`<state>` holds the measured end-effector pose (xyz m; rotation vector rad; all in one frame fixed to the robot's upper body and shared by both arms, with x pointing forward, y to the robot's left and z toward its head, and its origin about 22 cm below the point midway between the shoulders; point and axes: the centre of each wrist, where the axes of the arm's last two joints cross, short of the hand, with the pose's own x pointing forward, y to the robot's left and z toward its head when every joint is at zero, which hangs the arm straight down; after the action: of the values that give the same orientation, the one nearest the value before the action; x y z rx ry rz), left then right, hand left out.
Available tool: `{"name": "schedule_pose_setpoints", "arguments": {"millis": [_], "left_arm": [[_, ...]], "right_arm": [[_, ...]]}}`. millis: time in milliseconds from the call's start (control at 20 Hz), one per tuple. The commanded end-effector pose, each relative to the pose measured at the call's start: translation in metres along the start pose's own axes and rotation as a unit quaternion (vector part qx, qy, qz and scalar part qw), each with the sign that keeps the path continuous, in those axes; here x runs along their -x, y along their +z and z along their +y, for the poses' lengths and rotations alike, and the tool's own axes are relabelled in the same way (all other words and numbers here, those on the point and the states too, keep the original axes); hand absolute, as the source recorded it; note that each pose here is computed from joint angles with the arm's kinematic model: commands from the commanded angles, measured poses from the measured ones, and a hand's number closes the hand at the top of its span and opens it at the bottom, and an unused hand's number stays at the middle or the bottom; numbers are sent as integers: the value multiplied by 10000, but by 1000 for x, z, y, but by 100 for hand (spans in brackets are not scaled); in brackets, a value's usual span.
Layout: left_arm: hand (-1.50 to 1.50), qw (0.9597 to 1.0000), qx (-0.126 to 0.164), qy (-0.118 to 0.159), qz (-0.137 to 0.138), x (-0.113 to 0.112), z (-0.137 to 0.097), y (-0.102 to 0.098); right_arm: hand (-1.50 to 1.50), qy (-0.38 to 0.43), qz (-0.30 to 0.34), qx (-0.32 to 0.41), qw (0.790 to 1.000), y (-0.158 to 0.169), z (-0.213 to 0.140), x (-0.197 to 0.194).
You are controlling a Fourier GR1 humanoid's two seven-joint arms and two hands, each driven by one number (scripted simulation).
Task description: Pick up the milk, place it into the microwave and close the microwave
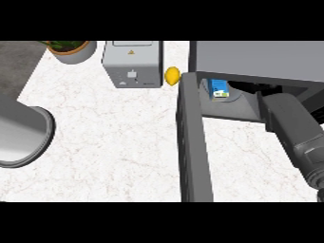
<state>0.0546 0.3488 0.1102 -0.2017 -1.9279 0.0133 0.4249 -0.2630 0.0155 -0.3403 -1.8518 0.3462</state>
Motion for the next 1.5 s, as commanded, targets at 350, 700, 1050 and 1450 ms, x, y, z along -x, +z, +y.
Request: {"name": "schedule_pose_setpoints", "arguments": {"millis": [350, 700, 1050, 1450], "left_arm": [[-150, 9994, 259, 65, -228, -7, 1, -16], [-150, 9990, 350, 101, -248, -6, 3, -25], [-150, 9987, 438, 56, -254, -7, 5, -30], [-150, 9988, 413, -128, -227, -10, 8, -34]], "right_arm": [[150, 664, 134, 690, 9953, -19, -25, -15], [150, 721, 164, 984, 9924, -24, -37, -20], [150, 840, 132, 1113, 9901, -24, -53, -20], [150, 853, 180, 1216, 9887, -25, -60, -22]]}}
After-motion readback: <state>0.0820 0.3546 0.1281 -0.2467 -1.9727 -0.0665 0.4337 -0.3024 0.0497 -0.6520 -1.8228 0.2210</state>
